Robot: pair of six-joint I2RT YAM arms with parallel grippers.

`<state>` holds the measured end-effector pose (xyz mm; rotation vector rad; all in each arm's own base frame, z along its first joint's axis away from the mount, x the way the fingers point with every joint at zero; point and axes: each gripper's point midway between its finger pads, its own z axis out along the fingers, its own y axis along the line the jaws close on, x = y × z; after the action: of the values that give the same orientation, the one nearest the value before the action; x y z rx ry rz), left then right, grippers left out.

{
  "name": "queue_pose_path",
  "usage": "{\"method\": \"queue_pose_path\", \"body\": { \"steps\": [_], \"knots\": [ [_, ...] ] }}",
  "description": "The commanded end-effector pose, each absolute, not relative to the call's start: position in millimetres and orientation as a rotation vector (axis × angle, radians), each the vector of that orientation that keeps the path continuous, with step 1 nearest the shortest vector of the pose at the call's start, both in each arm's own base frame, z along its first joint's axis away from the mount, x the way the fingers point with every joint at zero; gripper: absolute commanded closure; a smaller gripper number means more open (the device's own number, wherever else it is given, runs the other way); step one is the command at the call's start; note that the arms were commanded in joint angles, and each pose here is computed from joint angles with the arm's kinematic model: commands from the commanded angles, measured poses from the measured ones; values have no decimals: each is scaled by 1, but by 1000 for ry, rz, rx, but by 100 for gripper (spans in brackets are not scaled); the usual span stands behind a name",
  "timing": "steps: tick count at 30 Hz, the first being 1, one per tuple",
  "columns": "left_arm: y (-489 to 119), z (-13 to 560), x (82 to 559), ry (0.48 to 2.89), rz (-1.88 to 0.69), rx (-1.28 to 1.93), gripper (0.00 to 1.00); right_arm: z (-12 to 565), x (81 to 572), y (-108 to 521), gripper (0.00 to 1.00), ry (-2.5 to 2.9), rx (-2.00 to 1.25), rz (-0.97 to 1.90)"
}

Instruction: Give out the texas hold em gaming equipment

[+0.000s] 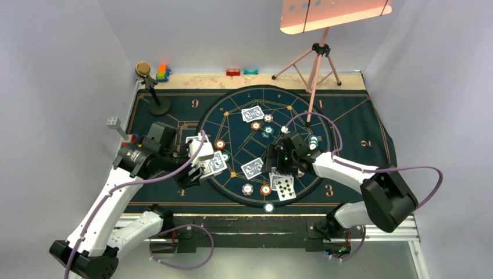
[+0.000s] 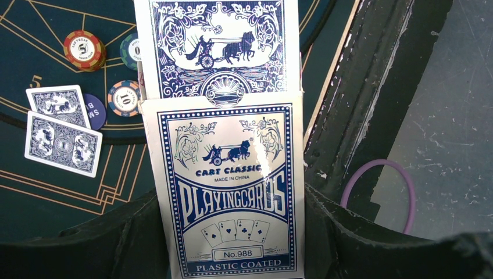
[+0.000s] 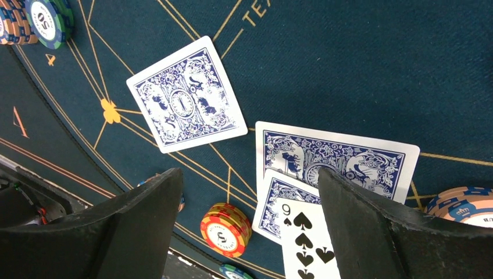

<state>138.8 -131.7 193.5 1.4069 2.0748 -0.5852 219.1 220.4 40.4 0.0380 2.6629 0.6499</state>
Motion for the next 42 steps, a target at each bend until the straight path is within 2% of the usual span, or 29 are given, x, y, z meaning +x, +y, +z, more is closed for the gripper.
{"method": "queue_pose_path", "body": {
  "steps": [1,9,35,39,42],
  "knots": [
    [-134,203,141,2015,-574,1414,100,34,217,219,10,2660,46,662],
    [-133,203,142,2014,-567,1413,100,35,200,208,10,2664,77,672],
    [-135,210,140,2002,-582,1405,100,31,89,175,9,2882,19,831],
    [-134,209,139,2002,-579,1409,100,39,82,177,8,2893,-26,872],
    [-134,208,140,2003,-574,1411,100,67,99,182,8,2842,-79,851]
  ]
}}
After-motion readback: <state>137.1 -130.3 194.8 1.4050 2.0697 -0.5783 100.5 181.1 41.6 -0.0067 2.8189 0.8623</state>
